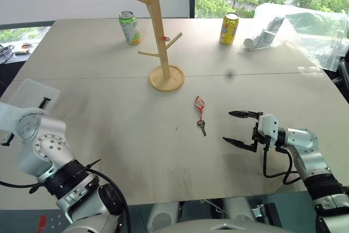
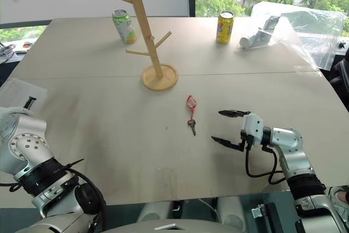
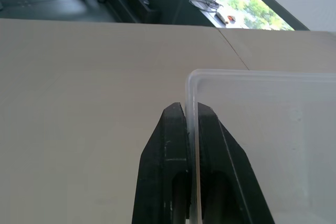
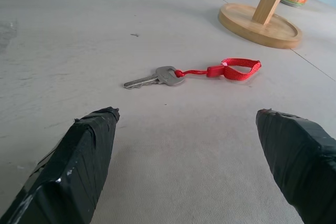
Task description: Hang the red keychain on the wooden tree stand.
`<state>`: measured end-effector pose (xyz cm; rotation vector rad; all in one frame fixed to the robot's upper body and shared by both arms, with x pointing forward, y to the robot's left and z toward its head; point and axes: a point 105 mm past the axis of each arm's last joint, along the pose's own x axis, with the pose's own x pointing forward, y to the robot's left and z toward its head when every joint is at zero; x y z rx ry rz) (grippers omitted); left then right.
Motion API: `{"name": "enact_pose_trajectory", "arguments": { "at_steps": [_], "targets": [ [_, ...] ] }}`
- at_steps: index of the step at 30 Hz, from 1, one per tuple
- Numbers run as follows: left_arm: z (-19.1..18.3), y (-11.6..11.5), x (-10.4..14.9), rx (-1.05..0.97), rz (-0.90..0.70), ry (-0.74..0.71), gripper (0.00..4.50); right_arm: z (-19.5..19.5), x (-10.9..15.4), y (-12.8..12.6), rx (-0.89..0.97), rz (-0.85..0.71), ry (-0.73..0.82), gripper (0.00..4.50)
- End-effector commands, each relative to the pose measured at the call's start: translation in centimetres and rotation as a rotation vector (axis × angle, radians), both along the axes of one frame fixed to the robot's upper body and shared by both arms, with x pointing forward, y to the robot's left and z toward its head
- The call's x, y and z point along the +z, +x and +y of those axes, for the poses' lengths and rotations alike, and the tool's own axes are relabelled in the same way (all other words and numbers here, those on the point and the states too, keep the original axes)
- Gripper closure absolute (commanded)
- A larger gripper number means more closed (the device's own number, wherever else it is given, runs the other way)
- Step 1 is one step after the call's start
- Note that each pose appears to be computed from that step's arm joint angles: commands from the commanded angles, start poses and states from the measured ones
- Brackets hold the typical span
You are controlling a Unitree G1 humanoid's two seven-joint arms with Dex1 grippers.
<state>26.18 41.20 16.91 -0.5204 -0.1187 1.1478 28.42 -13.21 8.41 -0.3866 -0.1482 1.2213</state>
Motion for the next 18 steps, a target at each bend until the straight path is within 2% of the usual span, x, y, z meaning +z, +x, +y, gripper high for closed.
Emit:
{"name": "enact_pose_trajectory", "arguments": {
  "at_steps": [1, 2, 5, 6, 8, 10, 11, 18],
  "targets": [
    [0.6, -0.7, 0.6, 0.044, -0.042, 0.009, 4.46, -0.4, 1.5, 0.6, -0.010, -0.053, 0.011, 0.00],
    [0.6, -0.6, 0.5, 0.045, -0.050, 0.003, 3.84, -0.3, 1.5, 0.6, -0.009, -0.054, 0.011, 0.00],
    [0.6, -0.5, 0.4, 0.035, -0.061, -0.003, 2.80, -0.3, 1.4, 0.7, -0.008, -0.053, 0.010, 0.00],
    [0.5, -0.4, 0.3, 0.032, -0.060, -0.005, 2.21, -0.4, 1.3, 0.7, -0.009, -0.052, 0.010, 0.00],
    [0.5, -0.4, 0.0, 0.036, -0.057, -0.014, 1.43, -0.4, 1.3, 0.8, -0.009, -0.052, 0.009, 0.00],
    [0.5, -0.4, -0.1, 0.034, -0.057, -0.015, 0.37, -0.4, 1.3, 0.8, -0.009, -0.054, 0.009, 0.00],
    [0.5, -0.4, -0.1, 0.033, -0.058, -0.014, 0.03, -0.4, 1.3, 0.8, -0.009, -0.055, 0.010, 0.00],
    [0.3, -0.2, 0.2, 0.008, -0.051, 0.010, 0.03, -0.3, 2.3, 0.8, -0.024, -0.064, 0.049, 0.00]
  ]
}}
